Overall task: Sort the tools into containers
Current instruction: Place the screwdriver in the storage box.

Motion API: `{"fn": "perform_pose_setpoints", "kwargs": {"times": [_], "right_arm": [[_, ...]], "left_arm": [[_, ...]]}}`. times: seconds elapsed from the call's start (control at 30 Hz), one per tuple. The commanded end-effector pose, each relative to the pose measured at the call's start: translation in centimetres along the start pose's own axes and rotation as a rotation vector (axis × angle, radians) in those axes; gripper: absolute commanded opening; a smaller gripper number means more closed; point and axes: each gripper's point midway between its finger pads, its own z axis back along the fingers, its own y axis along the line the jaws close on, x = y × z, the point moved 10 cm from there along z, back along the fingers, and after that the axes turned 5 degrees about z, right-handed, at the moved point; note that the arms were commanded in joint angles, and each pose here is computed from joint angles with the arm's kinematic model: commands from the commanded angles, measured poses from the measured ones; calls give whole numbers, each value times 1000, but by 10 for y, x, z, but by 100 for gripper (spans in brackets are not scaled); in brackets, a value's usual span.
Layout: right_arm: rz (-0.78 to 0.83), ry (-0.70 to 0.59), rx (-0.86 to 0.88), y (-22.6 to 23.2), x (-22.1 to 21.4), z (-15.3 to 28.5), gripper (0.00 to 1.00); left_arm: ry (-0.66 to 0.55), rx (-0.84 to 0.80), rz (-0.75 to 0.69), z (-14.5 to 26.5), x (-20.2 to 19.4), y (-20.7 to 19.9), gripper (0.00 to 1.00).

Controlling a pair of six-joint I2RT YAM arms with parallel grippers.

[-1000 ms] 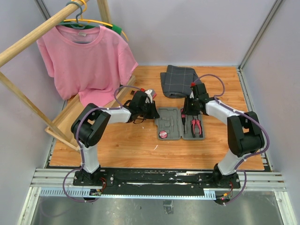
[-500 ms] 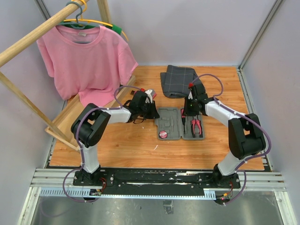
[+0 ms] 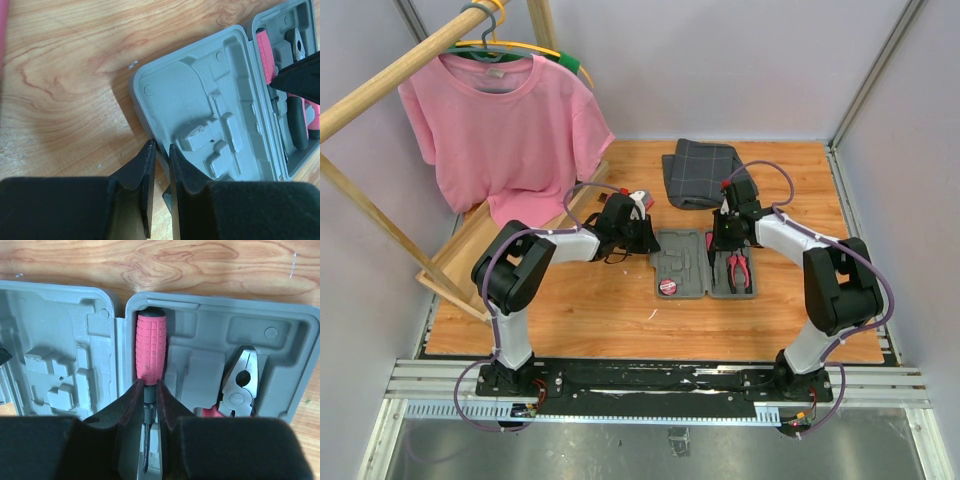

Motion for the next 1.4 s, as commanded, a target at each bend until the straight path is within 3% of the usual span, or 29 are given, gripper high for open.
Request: {"fn": "perform_pose_setpoints", "kwargs": {"times": [0.0,0.27,0.6,0.97,1.37], "right_arm": [[25,-18,-29,3,6,-5,15],[30,-78,-16,7,18,-5,14],[45,-165,17,10,15,34,20],[39,-47,21,11,-15,40,16],[35,15,-24,14,-17,27,13]], "left_arm": [[-6,8,-23,-1,5,2,18],[-9,8,-28,0,6,1,17],[-9,11,-26,0,6,1,17],[-7,10,-25,1,6,1,17],[-17,22,-34,3,8,1,17]]}}
